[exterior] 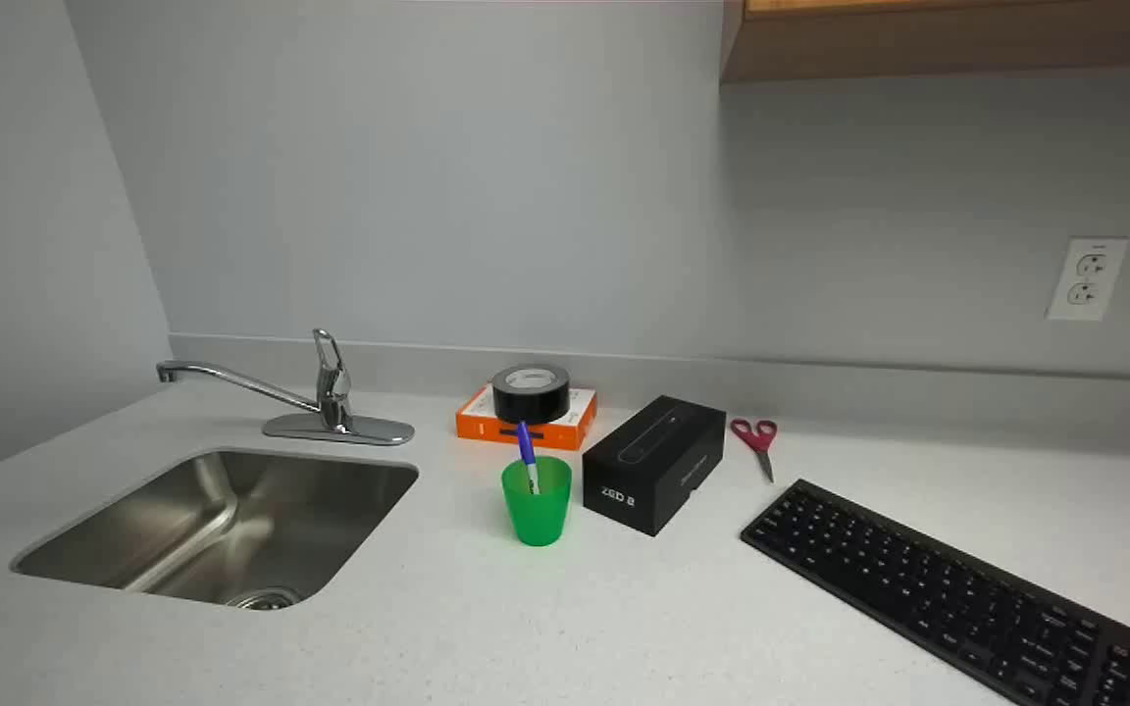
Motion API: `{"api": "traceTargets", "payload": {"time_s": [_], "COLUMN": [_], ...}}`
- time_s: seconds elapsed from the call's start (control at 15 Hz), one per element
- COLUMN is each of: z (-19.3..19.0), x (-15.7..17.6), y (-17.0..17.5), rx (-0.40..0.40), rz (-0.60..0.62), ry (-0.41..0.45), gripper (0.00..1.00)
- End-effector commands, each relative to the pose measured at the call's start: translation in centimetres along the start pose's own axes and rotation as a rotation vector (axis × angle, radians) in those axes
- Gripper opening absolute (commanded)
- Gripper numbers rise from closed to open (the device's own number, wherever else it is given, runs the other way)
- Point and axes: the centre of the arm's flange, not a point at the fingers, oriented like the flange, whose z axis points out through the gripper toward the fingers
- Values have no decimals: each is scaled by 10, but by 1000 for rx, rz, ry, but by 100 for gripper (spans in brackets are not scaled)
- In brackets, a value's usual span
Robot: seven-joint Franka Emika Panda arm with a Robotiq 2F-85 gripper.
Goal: Remove the pen from the green cup then put it on the table
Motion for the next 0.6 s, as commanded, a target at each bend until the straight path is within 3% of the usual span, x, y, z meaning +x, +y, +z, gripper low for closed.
{"api": "traceTargets", "payload": {"time_s": [0.0, 0.2, 0.33, 0.53], "z": [1, 1, 2, 12], "x": [1, 1, 21, 77], "y": [0, 0, 5, 27], "rx": [-1, -1, 0, 36], "rz": [0, 0, 7, 72], "ry": [-2, -3, 18, 68], "gripper": [100, 100, 100, 100]}}
